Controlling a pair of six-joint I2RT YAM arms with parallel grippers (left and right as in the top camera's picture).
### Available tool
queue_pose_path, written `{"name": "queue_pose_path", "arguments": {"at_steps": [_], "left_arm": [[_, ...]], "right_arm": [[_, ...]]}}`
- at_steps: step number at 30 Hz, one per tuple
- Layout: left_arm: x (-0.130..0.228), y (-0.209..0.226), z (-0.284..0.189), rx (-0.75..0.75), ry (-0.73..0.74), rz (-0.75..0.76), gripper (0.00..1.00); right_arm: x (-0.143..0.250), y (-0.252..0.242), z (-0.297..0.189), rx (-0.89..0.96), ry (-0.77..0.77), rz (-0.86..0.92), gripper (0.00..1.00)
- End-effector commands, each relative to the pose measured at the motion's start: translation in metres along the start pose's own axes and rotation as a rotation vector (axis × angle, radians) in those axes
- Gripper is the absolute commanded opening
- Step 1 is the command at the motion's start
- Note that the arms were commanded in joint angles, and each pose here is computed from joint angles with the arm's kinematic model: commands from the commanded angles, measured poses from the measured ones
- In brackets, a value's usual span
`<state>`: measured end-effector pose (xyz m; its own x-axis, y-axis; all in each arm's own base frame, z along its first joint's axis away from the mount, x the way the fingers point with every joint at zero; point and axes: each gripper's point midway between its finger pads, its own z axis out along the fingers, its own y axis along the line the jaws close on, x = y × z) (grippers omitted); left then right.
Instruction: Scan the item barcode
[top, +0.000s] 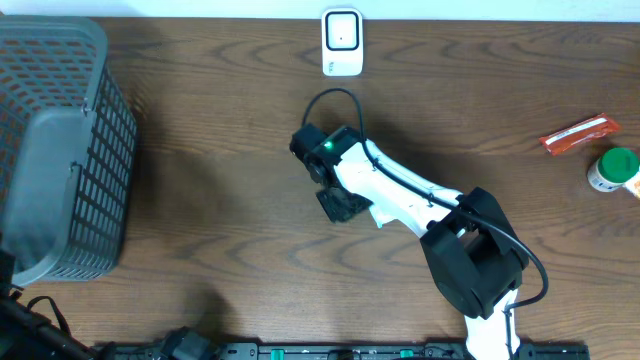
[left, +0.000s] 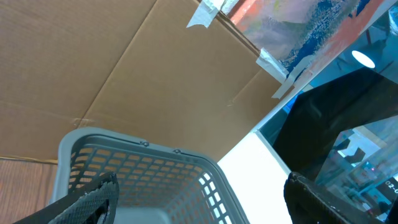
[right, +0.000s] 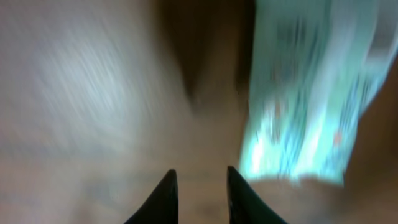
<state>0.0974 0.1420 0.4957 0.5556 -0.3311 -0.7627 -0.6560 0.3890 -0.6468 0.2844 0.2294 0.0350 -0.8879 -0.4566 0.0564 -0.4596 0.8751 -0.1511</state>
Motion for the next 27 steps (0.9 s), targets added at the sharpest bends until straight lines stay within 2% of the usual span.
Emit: {"name": "queue_pose_path", "arguments": {"at_steps": [1, 2, 5, 10, 16, 21, 27], "left_arm": [[-0.001, 0.011, 0.0, -0.055, -0.002, 0.0, 0.85], [-0.001, 0.011, 0.0, -0.055, -0.002, 0.0, 0.85], [-0.001, 0.011, 0.0, -0.055, -0.002, 0.0, 0.85], [-0.001, 0.011, 0.0, -0.055, -0.002, 0.0, 0.85], [-0.001, 0.011, 0.0, -0.055, -0.002, 0.0, 0.85], [-0.001, 0.011, 0.0, -0.055, -0.002, 0.0, 0.85], [-0.001, 0.011, 0.0, -0.055, -0.002, 0.0, 0.85]], "right_arm": [[-0.037, -0.042, -0.004, 0.13, -0.166, 0.164, 0.06], [-0.047, -0.05, -0.006, 0.144, -0.206, 0.209, 0.02], [-0.07, -0.075, -0.007, 0.13, -0.287, 0.33, 0.01], [-0.075, -0.12, 0.003, 0.08, -0.279, 0.45, 0.01], [-0.084, -0.13, 0.015, -0.065, -0.273, 0.422, 0.01], [-0.083, -0.129, 0.033, -0.069, -0.235, 0.424, 0.01], [-0.081, -0.096, 0.041, -0.133, -0.198, 0.317, 0.01]]}}
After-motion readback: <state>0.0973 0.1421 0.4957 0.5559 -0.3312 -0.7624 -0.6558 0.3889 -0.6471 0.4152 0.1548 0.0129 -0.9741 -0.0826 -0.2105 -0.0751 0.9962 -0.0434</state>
